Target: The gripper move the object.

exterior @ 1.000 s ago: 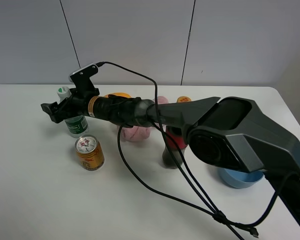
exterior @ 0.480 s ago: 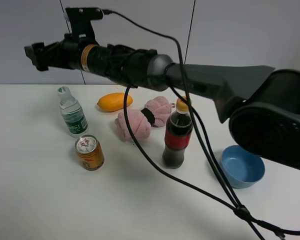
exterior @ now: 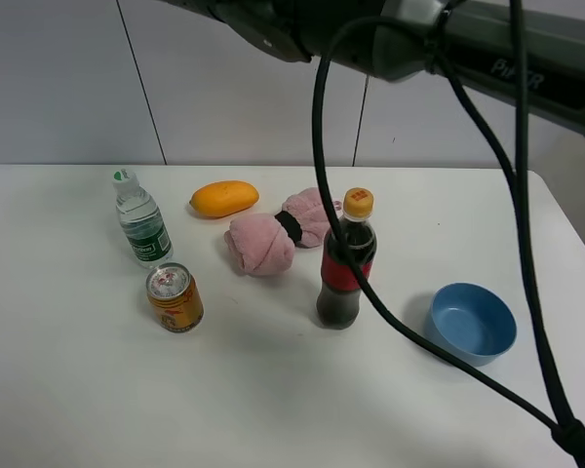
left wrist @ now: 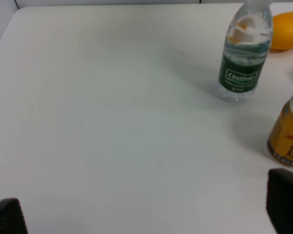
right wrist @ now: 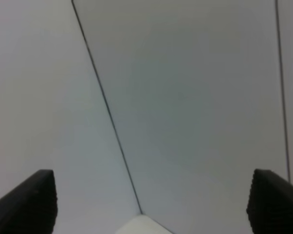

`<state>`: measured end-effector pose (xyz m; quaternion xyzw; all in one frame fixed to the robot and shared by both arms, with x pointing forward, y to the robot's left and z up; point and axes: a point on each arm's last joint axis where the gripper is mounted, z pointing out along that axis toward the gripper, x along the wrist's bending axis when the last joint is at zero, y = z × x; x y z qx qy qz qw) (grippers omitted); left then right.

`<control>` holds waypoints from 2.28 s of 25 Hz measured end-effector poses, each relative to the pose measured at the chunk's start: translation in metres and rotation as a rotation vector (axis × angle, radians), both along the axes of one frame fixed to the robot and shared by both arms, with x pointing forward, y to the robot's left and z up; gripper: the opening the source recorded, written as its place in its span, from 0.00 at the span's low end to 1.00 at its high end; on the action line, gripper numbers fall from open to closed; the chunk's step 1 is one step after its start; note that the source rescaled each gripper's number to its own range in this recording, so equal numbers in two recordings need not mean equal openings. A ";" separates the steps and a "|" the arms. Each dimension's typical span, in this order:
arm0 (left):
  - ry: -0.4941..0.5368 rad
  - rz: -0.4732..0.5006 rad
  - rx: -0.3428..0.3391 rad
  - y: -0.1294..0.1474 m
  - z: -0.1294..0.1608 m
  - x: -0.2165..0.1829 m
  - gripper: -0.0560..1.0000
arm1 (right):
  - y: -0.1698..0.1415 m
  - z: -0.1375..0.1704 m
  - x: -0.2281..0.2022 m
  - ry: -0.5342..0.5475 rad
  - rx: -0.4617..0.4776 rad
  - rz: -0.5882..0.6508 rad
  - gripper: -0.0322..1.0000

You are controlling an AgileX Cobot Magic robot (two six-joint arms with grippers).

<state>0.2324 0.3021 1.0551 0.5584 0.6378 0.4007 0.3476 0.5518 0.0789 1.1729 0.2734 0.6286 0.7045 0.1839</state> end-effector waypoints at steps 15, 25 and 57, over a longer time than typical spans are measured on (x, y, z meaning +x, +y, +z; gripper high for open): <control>0.000 0.000 0.000 0.000 0.000 0.000 1.00 | -0.009 0.019 -0.086 0.125 -0.516 0.018 0.18; 0.000 0.000 0.000 0.000 0.000 0.000 1.00 | -0.074 0.030 -0.113 0.336 -0.910 0.031 0.80; 0.000 0.000 0.000 0.000 0.000 0.000 1.00 | -0.377 -0.013 -0.273 0.424 -0.401 -0.801 1.00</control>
